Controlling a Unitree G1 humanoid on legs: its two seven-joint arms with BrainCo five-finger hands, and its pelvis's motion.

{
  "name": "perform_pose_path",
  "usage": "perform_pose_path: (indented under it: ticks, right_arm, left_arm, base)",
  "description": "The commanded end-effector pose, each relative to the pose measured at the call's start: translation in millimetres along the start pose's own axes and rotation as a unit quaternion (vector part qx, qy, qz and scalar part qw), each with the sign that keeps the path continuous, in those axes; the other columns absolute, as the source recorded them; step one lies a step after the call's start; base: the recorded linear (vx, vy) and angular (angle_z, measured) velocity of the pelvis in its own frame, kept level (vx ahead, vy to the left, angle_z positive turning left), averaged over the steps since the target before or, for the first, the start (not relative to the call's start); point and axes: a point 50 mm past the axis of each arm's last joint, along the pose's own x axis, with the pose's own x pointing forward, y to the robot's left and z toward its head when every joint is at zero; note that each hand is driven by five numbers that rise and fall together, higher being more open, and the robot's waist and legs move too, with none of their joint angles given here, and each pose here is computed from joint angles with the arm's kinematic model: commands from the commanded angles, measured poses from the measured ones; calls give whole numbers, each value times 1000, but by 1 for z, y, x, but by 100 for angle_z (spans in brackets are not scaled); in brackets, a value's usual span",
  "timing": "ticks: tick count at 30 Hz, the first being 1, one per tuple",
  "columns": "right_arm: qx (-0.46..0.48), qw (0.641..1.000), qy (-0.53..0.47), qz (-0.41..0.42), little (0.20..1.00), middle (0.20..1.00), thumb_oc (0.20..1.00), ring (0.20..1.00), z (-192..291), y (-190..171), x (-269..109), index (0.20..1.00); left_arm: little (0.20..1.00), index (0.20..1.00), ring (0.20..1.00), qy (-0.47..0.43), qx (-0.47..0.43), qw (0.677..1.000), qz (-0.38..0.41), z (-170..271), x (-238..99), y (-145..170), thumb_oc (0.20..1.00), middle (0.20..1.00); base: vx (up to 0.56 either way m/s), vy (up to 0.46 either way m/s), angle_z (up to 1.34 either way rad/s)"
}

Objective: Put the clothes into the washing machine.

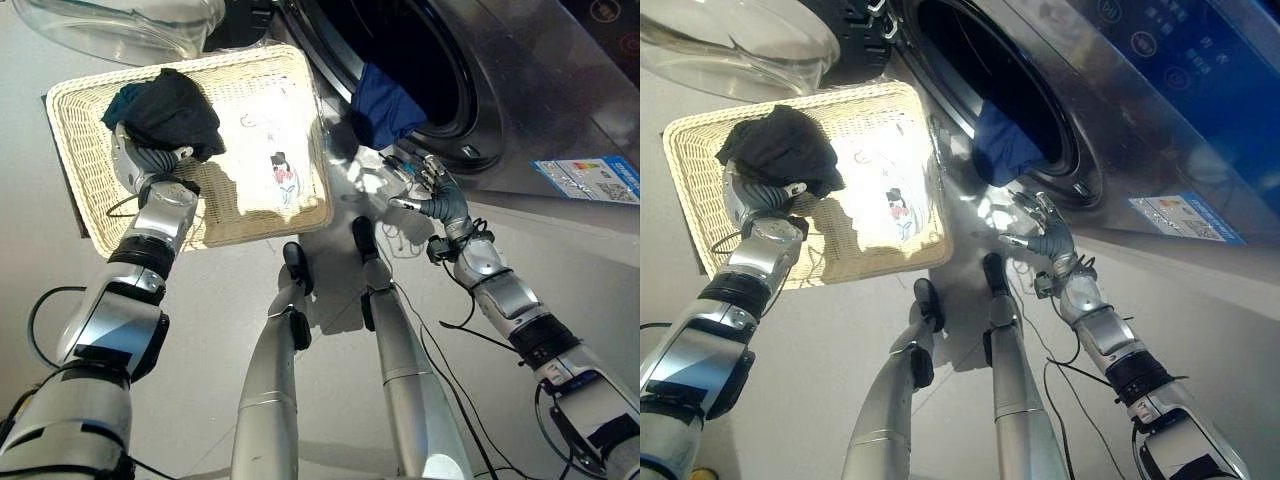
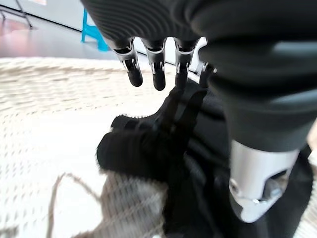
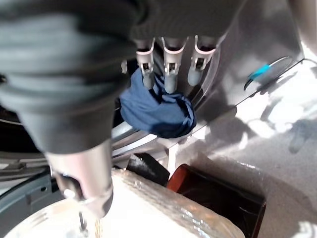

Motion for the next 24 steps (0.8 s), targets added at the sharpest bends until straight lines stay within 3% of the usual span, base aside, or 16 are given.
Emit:
perform_pose_path:
  ticks: [1,14,15,16,20,24]
  right_arm:
    - [35,999,-41,1,1000,1000,1000,1000,14,4,-2,1000]
    - [60,997,3,38,1000,1000,1000,1000,-5,8,-20,1000]
    - [66,997,5,42,1000,1000,1000,1000,-6,8,-22,1000]
    - [70,997,7,45,1000,1000,1000,1000,-7,7,-24,1000]
    - [90,995,9,52,1000,1000,1000,1000,-11,7,-30,1000]
    - [106,992,10,70,1000,1000,1000,1000,-13,16,-37,1000]
  left_arm:
    - [1000,1000,1000,27,-10,999,44,-5,19,34,1000,1000]
    - [1000,1000,1000,30,81,993,81,1,37,70,1000,1000]
    - [347,347,347,21,95,992,82,5,39,73,347,347]
    - [200,200,200,11,107,991,85,7,40,77,200,200]
    - [200,200,200,-17,125,987,98,19,42,82,200,200]
    - [200,200,200,-81,76,985,128,45,38,80,200,200]
  base:
    - [6,67,-3]
    - [-6,53,-1]
    - [-17,46,0]
    - [-18,53,-1]
    - [-4,17,-1]
    - [-5,-9,-2]
